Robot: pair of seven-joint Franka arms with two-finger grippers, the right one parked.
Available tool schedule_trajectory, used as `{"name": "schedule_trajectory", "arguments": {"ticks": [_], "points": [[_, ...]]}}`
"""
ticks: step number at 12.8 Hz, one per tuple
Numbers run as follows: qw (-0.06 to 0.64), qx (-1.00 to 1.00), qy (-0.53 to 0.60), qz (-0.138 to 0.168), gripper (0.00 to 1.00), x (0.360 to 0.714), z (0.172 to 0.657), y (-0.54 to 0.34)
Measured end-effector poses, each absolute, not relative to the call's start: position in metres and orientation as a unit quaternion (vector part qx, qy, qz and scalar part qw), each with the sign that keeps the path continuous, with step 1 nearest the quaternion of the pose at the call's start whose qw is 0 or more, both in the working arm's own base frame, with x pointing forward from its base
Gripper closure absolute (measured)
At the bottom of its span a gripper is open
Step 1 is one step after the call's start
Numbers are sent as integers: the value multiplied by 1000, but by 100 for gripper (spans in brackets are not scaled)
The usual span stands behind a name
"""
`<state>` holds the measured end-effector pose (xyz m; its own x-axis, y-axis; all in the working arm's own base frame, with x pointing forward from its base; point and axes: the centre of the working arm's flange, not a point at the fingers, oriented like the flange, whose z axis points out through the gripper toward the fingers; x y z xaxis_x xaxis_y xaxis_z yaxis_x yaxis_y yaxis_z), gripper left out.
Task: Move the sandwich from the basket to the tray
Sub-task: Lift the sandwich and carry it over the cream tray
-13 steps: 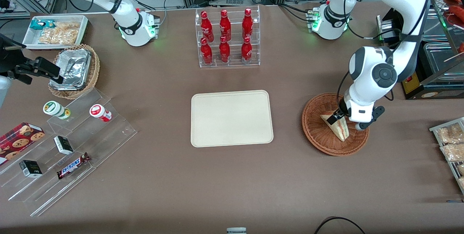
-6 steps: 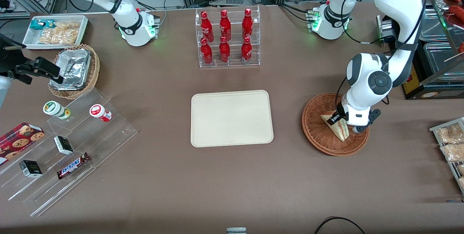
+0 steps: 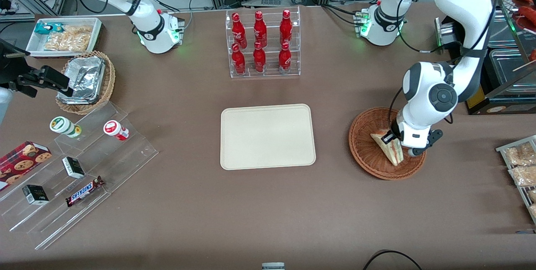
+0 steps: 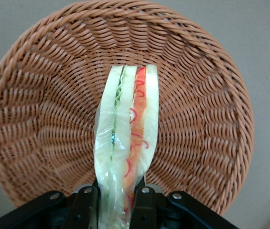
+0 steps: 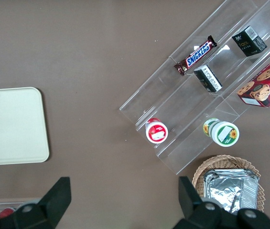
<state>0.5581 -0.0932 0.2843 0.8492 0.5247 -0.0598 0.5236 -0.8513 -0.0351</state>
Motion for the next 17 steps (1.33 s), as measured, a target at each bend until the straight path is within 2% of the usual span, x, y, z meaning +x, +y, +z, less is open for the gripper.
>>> {"name": "schedule_trajectory", "arguments": {"ticks": [1,3,5,7,17], "points": [[16,-968,-244,52,75,561,298,-98],[21,-983,-163,76,85,565,323,-121],[17,-995,-70,76,85,564,334,-155],[19,-996,-32,77,85,556,329,-199],[19,-995,-75,58,85,535,277,-431]]}}
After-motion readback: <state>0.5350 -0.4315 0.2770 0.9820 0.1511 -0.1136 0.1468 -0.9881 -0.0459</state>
